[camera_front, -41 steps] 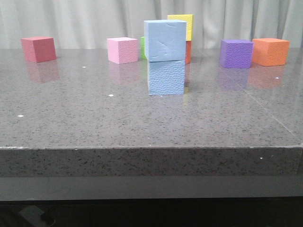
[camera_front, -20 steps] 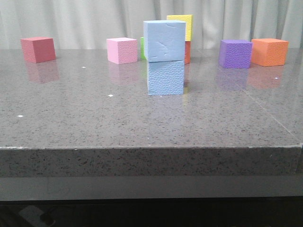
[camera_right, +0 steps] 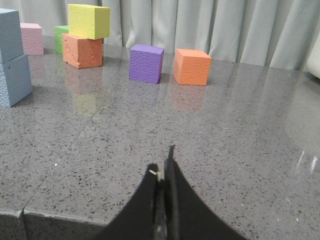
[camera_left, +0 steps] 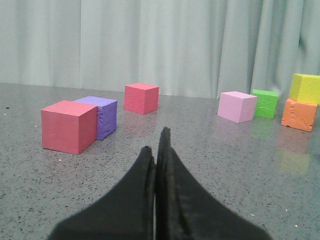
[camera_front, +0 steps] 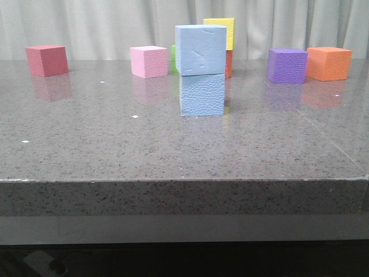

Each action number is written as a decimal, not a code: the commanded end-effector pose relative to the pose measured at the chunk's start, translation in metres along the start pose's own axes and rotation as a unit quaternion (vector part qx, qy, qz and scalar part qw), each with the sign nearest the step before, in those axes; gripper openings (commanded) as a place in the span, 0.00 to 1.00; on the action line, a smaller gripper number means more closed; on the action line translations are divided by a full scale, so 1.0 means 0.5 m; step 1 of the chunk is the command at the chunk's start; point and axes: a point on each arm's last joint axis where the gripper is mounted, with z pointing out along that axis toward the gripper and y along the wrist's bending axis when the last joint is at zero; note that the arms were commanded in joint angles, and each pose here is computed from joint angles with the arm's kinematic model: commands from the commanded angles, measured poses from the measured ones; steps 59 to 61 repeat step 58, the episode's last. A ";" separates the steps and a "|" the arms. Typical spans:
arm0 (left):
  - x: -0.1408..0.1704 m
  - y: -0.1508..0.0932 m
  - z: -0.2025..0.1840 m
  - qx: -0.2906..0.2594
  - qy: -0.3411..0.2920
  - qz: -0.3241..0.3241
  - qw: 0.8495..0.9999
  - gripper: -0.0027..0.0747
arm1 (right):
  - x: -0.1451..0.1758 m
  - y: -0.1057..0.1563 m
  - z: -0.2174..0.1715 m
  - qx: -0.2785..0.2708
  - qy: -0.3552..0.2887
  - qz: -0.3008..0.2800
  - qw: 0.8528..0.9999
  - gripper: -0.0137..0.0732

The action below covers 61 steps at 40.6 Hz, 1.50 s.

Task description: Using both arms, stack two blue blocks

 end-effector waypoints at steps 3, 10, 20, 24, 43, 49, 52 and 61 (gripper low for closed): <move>-0.017 -0.002 -0.004 0.008 -0.050 -0.005 0.999 0.01 | -0.022 -0.005 -0.005 0.016 -0.057 -0.010 0.998 0.01; -0.017 -0.002 -0.004 0.008 -0.050 -0.005 0.999 0.01 | -0.027 -0.006 -0.005 0.016 -0.071 0.030 0.997 0.01; -0.017 -0.002 -0.004 0.008 -0.050 -0.005 0.999 0.01 | -0.028 -0.006 -0.005 0.015 -0.074 0.043 0.996 0.01; -0.017 -0.002 -0.004 0.008 -0.050 -0.005 0.999 0.01 | -0.028 -0.006 -0.005 0.015 -0.073 0.043 0.996 0.01; -0.017 -0.002 -0.004 0.008 -0.050 -0.005 0.999 0.01 | -0.028 -0.008 -0.005 0.024 -0.073 0.042 0.996 0.01; -0.017 -0.002 -0.004 0.008 -0.050 -0.005 0.999 0.01 | -0.028 -0.008 -0.005 0.024 -0.073 0.042 0.996 0.01; -0.017 -0.002 -0.004 0.008 -0.050 -0.005 0.999 0.01 | -0.028 -0.008 -0.005 0.024 -0.073 0.042 0.996 0.01; -0.017 -0.002 -0.004 0.008 -0.050 -0.005 0.999 0.01 | -0.028 -0.008 -0.005 0.024 -0.073 0.042 0.996 0.01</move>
